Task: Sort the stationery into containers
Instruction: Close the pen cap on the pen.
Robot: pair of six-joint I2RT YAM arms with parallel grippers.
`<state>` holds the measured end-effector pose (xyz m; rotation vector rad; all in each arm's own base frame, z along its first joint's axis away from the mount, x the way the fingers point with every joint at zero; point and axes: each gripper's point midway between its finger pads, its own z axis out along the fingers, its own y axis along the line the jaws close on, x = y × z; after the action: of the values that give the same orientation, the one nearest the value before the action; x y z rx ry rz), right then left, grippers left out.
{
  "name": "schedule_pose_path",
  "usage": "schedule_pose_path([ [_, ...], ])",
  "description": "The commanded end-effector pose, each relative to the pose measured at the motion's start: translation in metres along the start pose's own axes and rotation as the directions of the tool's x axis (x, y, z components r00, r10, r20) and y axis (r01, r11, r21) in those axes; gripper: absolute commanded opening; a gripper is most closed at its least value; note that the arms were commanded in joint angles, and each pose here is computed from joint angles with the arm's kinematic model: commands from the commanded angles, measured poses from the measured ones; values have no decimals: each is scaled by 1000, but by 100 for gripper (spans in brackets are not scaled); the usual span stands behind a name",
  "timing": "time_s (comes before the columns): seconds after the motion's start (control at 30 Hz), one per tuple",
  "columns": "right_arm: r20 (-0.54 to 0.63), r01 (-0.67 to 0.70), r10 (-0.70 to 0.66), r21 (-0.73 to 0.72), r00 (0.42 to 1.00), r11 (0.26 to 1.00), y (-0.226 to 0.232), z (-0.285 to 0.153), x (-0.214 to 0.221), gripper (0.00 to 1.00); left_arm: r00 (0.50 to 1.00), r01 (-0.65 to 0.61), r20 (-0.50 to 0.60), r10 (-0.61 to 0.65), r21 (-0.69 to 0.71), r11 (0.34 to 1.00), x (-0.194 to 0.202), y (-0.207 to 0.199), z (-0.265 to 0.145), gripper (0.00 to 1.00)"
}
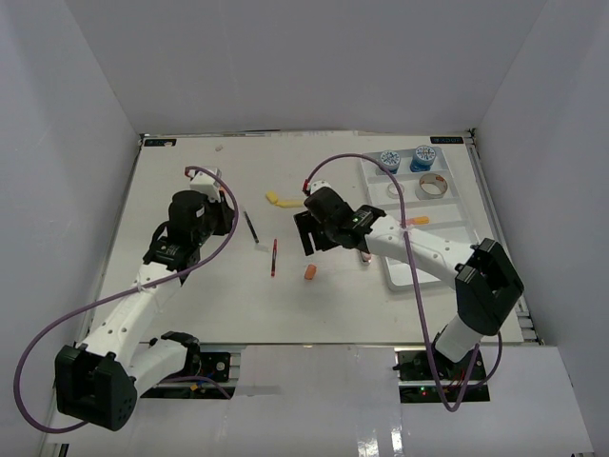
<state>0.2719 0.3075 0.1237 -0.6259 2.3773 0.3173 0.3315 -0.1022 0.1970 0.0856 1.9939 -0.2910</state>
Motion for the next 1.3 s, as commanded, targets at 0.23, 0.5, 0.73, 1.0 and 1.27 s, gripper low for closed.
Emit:
schedule_pose_path([
  [0.23, -153, -339, 371, 199, 916, 919, 13, 26, 51, 69, 996, 20, 85, -20, 10, 1000, -18, -2, -13, 0],
  [0.5, -125, -431, 472, 257, 873, 865, 22, 43, 59, 61, 996, 20, 91, -22, 20, 1000, -19, -4, -15, 0],
  [0.73, -136, -468, 519, 285, 844, 836, 27, 61, 65, 59, 995, 20, 94, -22, 26, 999, -20, -5, -15, 0],
  [1.0, -128, -474, 536, 331, 834, 816, 24, 72, 68, 52, 995, 23, 100, -25, 30, 999, -22, -5, -16, 0],
  [1.27, -153, -481, 552, 342, 819, 807, 25, 70, 78, 40, 994, 22, 109, -26, 32, 999, -24, -6, -17, 0],
])
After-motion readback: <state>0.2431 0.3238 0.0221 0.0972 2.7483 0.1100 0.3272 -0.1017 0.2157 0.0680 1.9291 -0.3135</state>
